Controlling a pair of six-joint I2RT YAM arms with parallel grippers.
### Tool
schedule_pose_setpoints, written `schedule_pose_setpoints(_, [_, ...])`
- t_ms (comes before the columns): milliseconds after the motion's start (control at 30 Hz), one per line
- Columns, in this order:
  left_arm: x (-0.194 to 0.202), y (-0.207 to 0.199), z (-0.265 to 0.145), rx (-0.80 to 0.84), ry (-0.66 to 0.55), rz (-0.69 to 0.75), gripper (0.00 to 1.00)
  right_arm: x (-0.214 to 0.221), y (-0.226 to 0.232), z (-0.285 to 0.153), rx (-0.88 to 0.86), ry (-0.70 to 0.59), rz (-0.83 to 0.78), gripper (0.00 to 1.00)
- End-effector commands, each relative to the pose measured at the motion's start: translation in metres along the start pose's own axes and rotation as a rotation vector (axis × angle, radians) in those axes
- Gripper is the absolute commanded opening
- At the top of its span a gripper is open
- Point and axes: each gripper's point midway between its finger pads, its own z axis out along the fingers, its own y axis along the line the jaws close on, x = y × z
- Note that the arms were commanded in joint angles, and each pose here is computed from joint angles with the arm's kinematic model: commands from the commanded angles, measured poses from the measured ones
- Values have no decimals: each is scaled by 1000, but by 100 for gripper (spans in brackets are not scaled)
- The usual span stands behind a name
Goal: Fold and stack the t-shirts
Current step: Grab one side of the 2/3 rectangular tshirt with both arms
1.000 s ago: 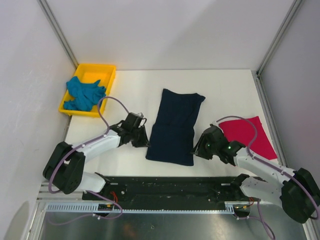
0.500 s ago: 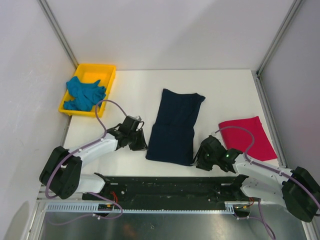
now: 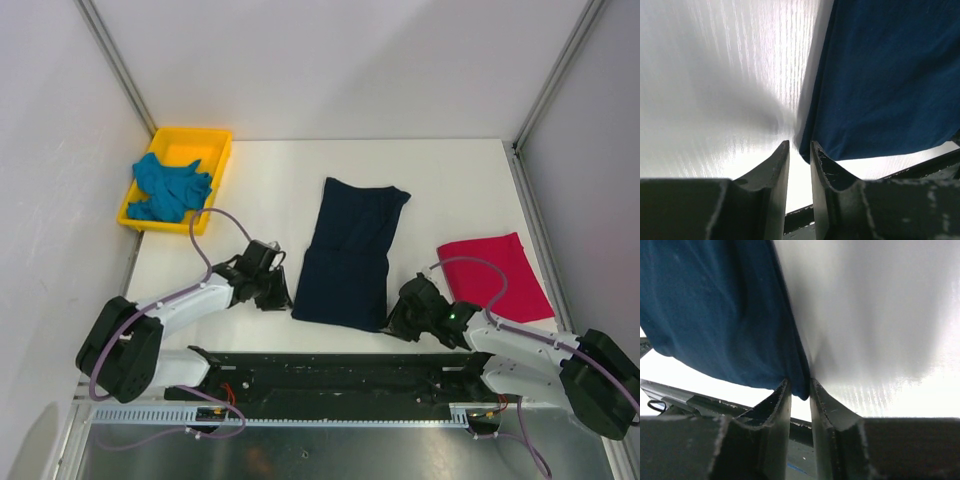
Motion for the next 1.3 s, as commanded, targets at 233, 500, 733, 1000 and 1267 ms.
schedule_pose_setpoints(233, [17, 2, -5, 51, 30, 10, 38, -8, -24, -1, 92, -63, -3, 1])
schedule_pose_setpoints(500, [18, -18, -11, 146, 59, 12, 39, -7, -23, 1, 98, -55, -10, 0])
schedule_pose_setpoints(733, [24, -24, -5, 187, 94, 10, 38, -7, -23, 1, 100, -55, -13, 0])
schedule_pose_setpoints(1000, [25, -27, -7, 213, 90, 3, 34, -7, -23, 2, 102, -50, -18, 0])
schedule_pose_setpoints(1267, [35, -21, -10, 222, 91, -2, 27, -7, -23, 2, 107, -48, -22, 0])
